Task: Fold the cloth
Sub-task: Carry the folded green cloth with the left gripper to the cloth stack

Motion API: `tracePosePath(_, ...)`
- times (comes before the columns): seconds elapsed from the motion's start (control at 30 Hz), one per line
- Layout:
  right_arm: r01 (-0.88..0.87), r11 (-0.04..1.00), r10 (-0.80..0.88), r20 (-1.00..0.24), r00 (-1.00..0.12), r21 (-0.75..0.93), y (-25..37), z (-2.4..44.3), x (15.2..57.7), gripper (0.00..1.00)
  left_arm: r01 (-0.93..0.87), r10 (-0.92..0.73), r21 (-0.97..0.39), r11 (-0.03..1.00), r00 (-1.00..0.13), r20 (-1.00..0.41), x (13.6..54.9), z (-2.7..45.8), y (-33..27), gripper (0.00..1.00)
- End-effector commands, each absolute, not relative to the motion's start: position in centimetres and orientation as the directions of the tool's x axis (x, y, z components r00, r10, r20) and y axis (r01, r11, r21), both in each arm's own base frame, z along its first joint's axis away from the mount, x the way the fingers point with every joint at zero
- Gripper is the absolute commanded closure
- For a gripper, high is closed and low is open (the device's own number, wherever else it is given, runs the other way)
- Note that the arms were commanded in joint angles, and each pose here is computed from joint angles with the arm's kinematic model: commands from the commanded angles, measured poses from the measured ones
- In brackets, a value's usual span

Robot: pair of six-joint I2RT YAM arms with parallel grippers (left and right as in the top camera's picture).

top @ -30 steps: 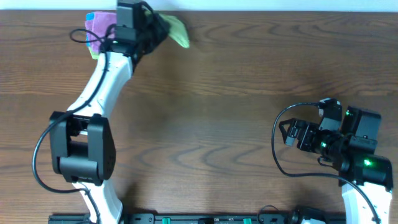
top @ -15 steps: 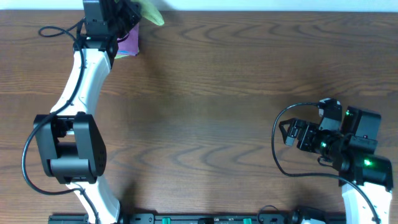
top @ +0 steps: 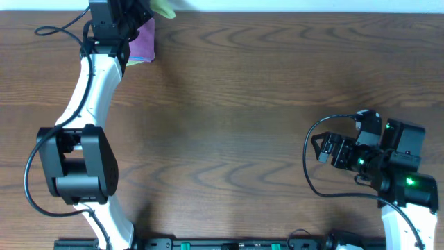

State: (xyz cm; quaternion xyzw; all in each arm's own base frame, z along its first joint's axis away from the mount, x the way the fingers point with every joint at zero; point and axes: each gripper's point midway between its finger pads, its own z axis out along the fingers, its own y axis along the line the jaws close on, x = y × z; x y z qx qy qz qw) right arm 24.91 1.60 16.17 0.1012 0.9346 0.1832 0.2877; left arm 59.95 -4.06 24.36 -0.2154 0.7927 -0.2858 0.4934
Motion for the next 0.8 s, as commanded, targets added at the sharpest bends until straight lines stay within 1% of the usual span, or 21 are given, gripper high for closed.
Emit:
tracePosePath(0.0, 0.081, 0.914, 0.292, -0.503, -0.814, 0.398, 1.5, 16.0, 24.8, 0.01, -0.070, -0.616, -0.645, 0.761, -0.390, -0.685, 61.2, 24.2, -2.5, 0.94)
tracePosePath(0.37, 0.082, 0.913, 0.292, -0.503, -0.814, 0.399, 1.5, 16.0, 24.8, 0.01, -0.110, -0.626, -0.639, 0.761, -0.383, -0.680, 61.6, 22.8, 0.0, 0.94)
tracePosePath(0.6, 0.081, 0.914, 0.292, -0.503, -0.814, 0.398, 1.5, 16.0, 24.8, 0.01, -0.157, -0.616, -0.625, 0.765, -0.463, -0.637, 61.3, 19.0, -0.1, 0.94)
tracePosePath(0.77, 0.081, 0.914, 0.292, -0.503, -0.814, 0.398, 1.5, 16.0, 24.8, 0.01, -0.161, -0.603, -0.611, 0.775, -0.476, -0.640, 61.2, 18.3, 0.1, 0.94)
